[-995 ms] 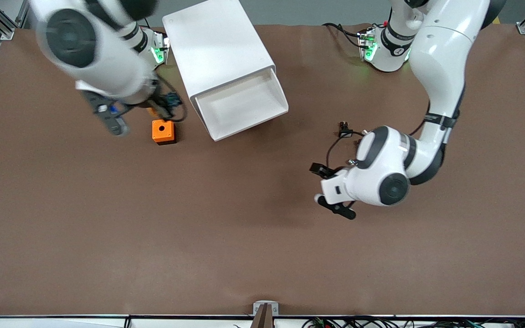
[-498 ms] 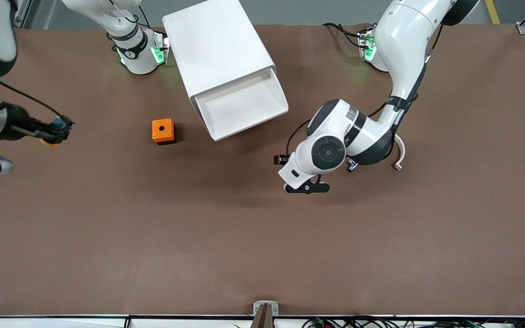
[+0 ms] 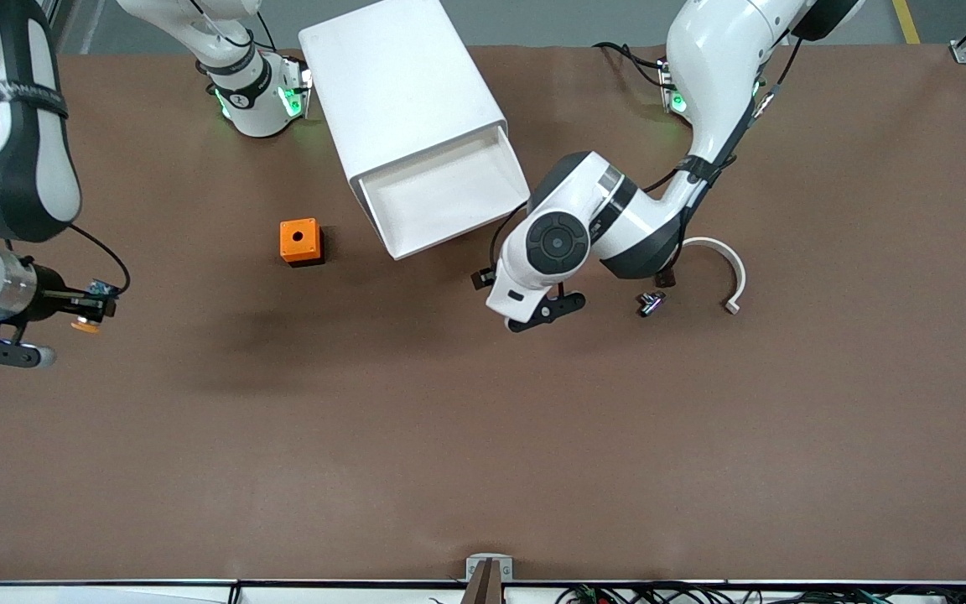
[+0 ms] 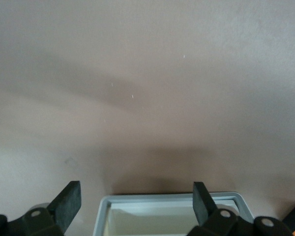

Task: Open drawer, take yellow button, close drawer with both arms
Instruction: 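Carry the button with the right gripper while the left gripper pushes the drawer, then lower the yellow button onto the table and open the right gripper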

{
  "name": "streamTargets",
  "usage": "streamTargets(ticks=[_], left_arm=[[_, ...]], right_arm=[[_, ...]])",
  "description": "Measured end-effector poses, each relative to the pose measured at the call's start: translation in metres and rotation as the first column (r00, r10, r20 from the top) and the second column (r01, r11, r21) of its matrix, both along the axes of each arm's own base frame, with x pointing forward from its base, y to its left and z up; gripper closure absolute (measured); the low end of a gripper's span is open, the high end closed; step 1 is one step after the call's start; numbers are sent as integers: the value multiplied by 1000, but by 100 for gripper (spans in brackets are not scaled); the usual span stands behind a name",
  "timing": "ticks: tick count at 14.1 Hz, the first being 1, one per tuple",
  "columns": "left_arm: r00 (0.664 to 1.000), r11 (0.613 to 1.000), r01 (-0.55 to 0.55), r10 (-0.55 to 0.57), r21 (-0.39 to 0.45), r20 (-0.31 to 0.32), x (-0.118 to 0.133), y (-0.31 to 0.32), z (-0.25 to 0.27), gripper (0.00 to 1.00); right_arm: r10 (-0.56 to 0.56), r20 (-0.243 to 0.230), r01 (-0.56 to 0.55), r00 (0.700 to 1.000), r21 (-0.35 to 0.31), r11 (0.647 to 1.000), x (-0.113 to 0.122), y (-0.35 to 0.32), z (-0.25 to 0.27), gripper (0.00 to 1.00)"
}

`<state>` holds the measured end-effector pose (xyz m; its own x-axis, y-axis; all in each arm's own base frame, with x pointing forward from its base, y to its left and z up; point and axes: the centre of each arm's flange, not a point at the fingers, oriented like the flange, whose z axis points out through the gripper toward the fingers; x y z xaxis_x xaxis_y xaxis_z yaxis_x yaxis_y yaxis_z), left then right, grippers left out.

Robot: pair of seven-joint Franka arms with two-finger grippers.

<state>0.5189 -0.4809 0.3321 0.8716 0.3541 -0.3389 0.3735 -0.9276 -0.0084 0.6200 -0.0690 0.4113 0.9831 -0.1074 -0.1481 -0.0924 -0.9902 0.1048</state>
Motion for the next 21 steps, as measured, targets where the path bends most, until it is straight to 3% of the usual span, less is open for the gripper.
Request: streamTargets(ticks=[8,12,15,21], left_arm=[[997,995,-72,73,63,-12,-79,-75,3,0],[996,993,-87,86,86,19,-119,-108,5,0],[995,991,-90,85,103,54,-151,-131,7,0],[992,990,-108,100,90,82,-173,-148,11,0]], right_arm=[[199,43,-200,979,22,980,13,-75,-144,60],[205,59,-207,977,17,978,13,-96,-190,60],[202,52,-203,978,19,979,11,-98,-210,60],[193,58,-194,979,16,981,10,-103,-215,60]])
